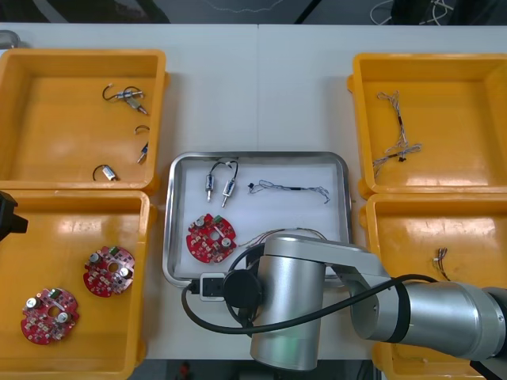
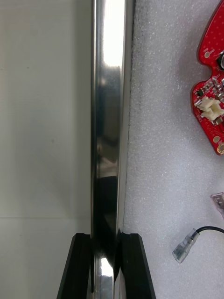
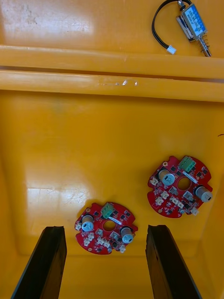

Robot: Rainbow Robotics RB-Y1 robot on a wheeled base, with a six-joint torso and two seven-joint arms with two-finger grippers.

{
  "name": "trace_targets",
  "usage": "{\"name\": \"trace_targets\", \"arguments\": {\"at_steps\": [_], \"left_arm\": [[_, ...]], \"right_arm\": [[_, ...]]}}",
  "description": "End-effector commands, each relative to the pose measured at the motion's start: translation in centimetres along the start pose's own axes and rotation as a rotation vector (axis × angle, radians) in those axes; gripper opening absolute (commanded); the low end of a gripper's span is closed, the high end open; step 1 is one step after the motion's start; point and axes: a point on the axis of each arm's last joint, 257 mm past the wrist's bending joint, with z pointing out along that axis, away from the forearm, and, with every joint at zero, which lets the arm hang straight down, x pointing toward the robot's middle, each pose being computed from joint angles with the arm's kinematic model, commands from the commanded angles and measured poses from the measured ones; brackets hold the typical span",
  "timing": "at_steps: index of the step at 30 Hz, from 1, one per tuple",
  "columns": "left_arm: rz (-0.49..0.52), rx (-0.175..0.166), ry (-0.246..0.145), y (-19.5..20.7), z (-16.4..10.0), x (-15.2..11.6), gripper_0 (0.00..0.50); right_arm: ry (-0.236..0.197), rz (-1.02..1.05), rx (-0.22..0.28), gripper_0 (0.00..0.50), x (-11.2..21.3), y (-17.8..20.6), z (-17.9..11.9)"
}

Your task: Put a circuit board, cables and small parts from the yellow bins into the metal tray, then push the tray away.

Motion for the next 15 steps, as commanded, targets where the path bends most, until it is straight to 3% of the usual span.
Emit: {"name": "trace_targets", "arguments": {"at_steps": [1,15], "left_arm": [[0.053,-0.037,-0.039,1.2,-1.5,-0.8,0.5],[0.053,-0.037,-0.039,1.2,-1.5,-0.8,0.5]], "right_arm": [[-0.03,-0.049,0.031,0.0,-1.7,-0.6,-0.6],[0.015,-0.065,0.147,0.0,0.3,-4.9,-1.0]]}}
